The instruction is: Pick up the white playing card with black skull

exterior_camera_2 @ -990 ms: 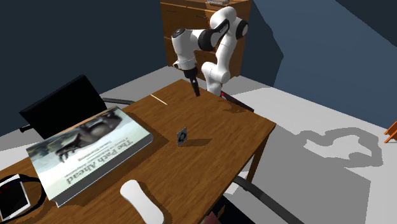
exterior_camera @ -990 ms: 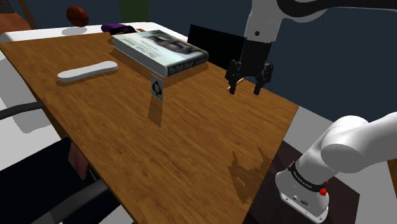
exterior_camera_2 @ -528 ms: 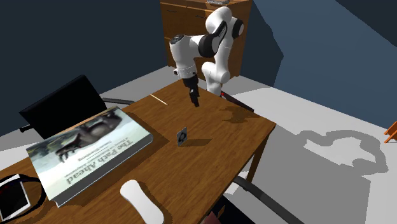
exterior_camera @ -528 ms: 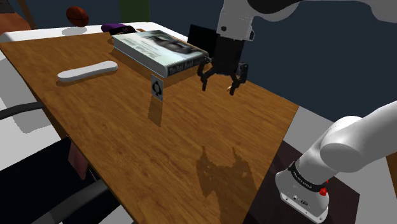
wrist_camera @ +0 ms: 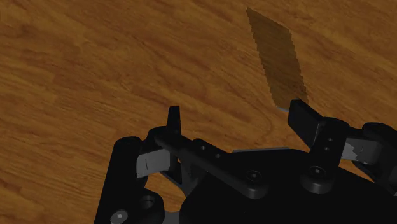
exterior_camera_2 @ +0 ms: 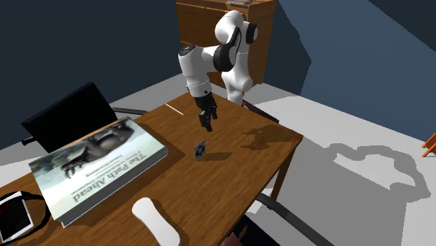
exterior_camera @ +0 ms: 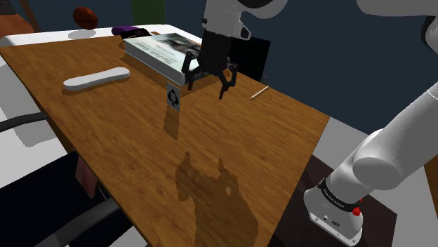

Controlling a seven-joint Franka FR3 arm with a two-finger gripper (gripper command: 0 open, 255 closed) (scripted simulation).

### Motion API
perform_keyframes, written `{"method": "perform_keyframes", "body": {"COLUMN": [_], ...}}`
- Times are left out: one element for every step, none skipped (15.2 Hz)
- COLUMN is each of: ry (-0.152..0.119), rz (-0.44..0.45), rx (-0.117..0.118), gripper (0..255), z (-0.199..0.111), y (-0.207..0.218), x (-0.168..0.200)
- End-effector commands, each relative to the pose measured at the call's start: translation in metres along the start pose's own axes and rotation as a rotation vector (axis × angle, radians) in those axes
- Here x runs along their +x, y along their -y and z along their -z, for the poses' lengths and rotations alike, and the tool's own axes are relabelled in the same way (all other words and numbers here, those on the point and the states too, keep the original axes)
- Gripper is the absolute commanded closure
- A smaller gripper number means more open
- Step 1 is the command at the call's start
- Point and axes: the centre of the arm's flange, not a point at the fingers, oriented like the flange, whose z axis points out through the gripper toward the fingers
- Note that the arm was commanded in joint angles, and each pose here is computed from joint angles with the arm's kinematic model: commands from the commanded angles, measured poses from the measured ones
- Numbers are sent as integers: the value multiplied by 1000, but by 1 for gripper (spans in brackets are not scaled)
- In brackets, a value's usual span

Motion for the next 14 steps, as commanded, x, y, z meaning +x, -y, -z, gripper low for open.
{"method": "perform_keyframes", "body": {"ry": [3,4,5,6,7,9,10,10,10,10,10,10,10,10], "rz": [-61,-88,-116,-143,-171,-198,-226,-244,-244,-244,-244,-244,-244,-244], "rx": [18,26,34,42,50,58,66,72,72,72,72,72,72,72], "gripper": [0,0,0,0,0,0,0,0,0,0,0,0,0,0], "z": [0,0,-1,0,0,0,0,1,-4,-10,-15,-20,-25,-30], "y": [24,35,47,59,71,82,94,101,101,100,100,100,100,100], "x": [4,5,8,10,13,16,19,21,23,24,26,27,29,30]}}
